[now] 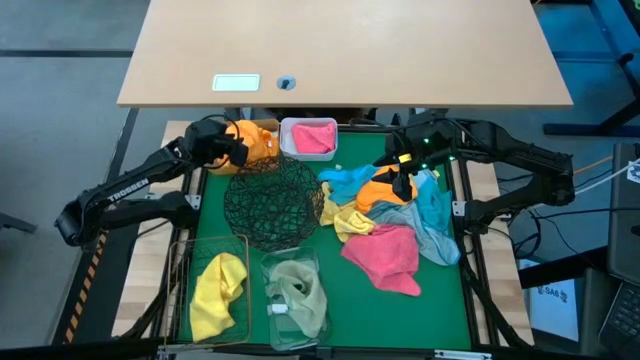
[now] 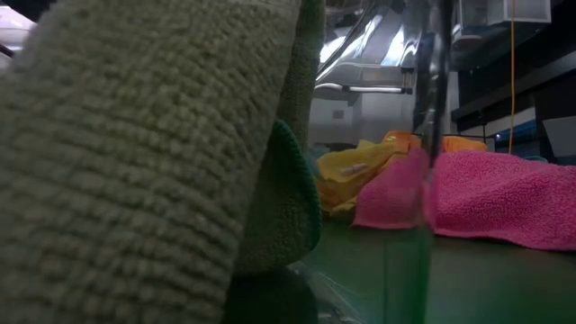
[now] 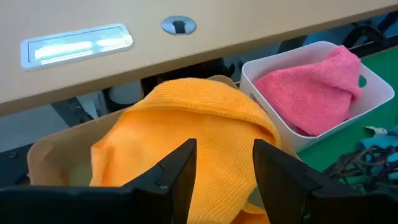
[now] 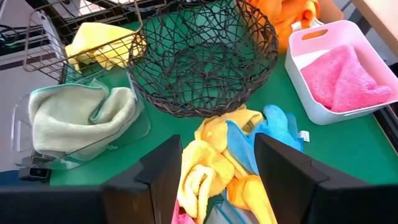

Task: Sort microfiber towel by color & place in baskets
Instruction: Put the orange microfiber towel into the orange bin

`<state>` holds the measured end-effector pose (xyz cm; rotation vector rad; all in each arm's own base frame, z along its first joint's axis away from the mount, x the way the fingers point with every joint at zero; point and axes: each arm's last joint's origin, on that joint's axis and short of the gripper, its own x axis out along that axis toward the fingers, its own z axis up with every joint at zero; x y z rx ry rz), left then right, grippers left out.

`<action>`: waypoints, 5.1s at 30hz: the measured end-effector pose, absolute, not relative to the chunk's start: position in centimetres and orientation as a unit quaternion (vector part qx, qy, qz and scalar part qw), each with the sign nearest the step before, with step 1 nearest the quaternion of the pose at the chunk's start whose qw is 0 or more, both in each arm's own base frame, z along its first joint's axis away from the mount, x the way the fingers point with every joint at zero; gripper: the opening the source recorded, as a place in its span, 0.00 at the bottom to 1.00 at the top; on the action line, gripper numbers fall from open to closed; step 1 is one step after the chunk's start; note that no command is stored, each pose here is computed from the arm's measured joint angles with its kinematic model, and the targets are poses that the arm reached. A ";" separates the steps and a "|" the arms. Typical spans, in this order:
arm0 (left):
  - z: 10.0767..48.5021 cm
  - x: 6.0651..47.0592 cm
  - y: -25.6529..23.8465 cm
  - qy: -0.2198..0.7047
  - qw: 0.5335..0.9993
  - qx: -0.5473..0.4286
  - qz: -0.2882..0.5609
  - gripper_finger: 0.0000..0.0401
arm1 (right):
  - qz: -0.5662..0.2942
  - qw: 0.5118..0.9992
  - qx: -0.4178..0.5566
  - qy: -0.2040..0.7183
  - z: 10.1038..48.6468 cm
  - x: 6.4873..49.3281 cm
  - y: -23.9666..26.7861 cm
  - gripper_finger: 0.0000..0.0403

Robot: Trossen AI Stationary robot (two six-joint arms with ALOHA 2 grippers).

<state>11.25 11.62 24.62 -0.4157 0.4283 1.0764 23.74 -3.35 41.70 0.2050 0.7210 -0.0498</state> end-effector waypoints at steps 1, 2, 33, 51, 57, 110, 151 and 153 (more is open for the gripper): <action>24.6 11.3 11.6 0.200 0.819 -0.197 0.500 0.38 | -0.028 0.930 0.099 0.353 41.7 23.7 -3.4 0.50; 24.6 11.3 11.6 0.200 0.824 -0.201 0.490 0.38 | -0.033 0.929 0.097 0.356 41.6 23.8 -3.4 0.50; 26.9 15.7 7.4 0.119 0.949 -0.187 0.223 0.38 | -0.332 0.763 0.112 0.544 26.4 22.6 -4.6 0.50; 26.9 16.1 6.3 0.124 0.955 -0.182 0.199 0.38 | -0.351 0.722 0.124 0.583 22.1 21.0 -4.4 0.45; 26.8 16.4 5.7 0.130 0.960 -0.172 0.178 0.38 | -0.277 0.757 0.153 0.571 22.2 22.0 -4.1 0.19; 24.6 26.2 -1.4 0.005 0.998 -0.064 -0.024 0.38 | 0.134 0.949 0.275 0.072 31.6 28.5 -3.2 0.01; 24.1 27.5 -1.9 -0.062 0.992 0.013 0.112 0.39 | 0.099 0.960 0.262 0.005 32.0 29.4 -3.7 0.00; 24.1 27.5 -1.6 -0.064 0.991 -0.007 0.116 0.41 | 0.101 0.960 0.261 0.001 32.1 29.4 -3.7 0.00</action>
